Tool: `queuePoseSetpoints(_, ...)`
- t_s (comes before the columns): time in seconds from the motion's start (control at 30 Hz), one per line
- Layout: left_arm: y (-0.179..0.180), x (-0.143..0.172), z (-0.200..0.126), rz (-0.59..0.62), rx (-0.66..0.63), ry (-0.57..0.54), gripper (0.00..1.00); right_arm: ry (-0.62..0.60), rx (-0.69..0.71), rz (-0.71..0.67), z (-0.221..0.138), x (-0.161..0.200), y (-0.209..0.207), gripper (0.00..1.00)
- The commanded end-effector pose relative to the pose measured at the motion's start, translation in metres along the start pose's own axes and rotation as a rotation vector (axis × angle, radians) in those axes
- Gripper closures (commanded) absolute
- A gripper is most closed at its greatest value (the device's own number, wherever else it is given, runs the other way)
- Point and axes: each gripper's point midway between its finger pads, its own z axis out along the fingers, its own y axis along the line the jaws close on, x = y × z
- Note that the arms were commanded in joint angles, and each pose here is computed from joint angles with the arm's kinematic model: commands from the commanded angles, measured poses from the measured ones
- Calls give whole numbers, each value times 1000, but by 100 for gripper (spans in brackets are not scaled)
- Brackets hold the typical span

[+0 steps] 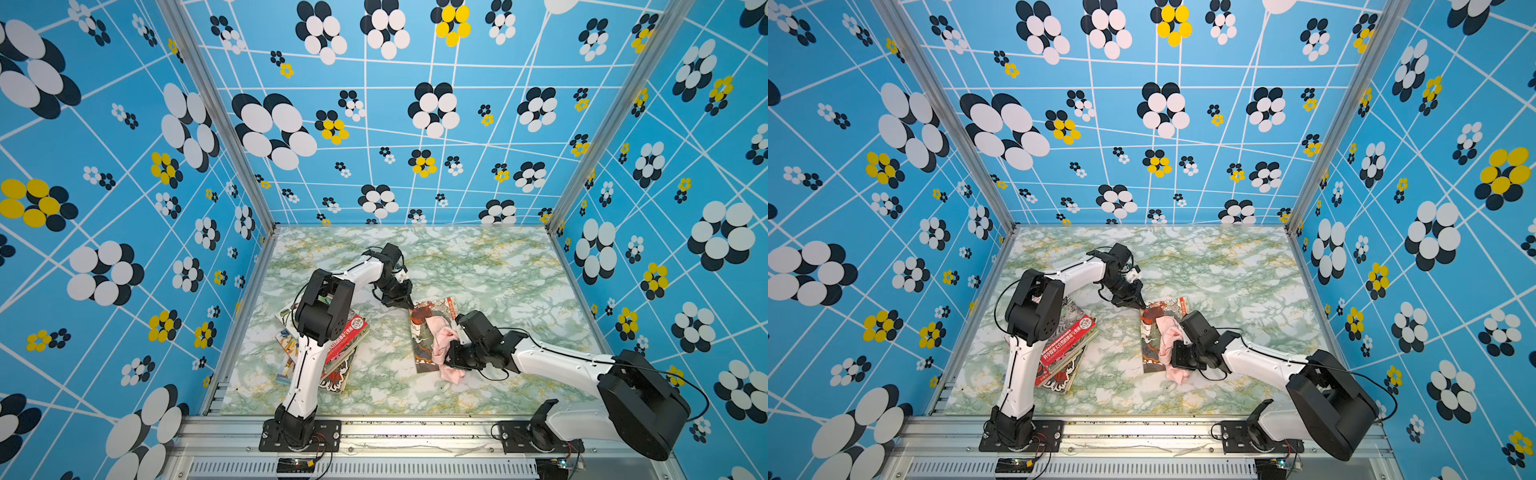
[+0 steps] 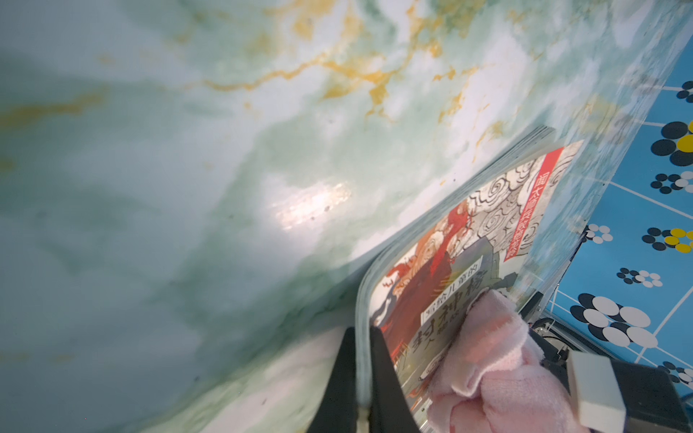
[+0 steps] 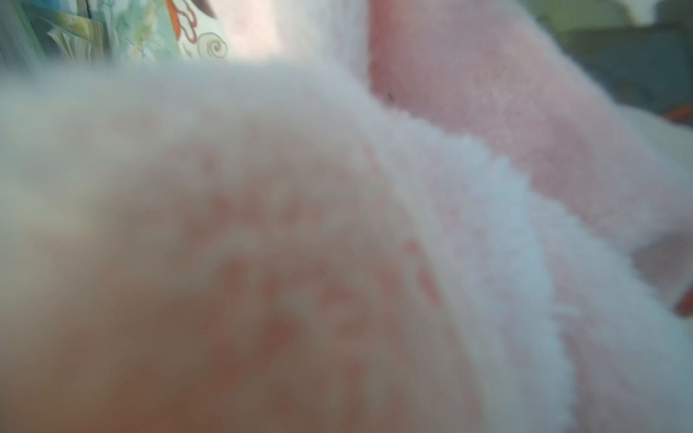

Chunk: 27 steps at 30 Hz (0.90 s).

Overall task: Wipe the cover of the book
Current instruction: Wipe the dirt from the cover of the book.

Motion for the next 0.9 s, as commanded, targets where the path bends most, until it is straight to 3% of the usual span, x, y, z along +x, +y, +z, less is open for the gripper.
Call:
queuePoseSetpoints(0.0, 1, -6, -10, 2, -12, -31, 100, 167, 140, -25, 22, 44, -12, 100)
queuePoseSetpoints(0.1, 0, -5, -10, 4, -10, -29, 100, 215, 44, -76, 41, 53, 30, 100)
queuePoseSetpoints(0.2, 1, -6, -10, 7, -16, -32, 100, 228, 46, -84, 45, 59, 34, 100)
queuePoseSetpoints(0.3, 1, -5, -9, 5, -14, -26, 100, 207, 130, -30, 35, 60, -1, 100)
queuePoseSetpoints(0.43, 5, -4, -7, -4, -22, -13, 100, 175, 207, 178, 18, 65, -65, 100)
queuePoseSetpoints(0.57, 4, -4, -10, 1, -24, -20, 100, 120, 307, 266, -1, 66, -99, 100)
queuePoseSetpoints(0.67, 3, -5, -10, 3, -21, -21, 100, 86, 257, 233, -2, 51, -82, 100)
queuePoseSetpoints(0.87, 1, -4, -9, 5, -13, -21, 100, 147, 68, 44, 32, 37, 13, 100)
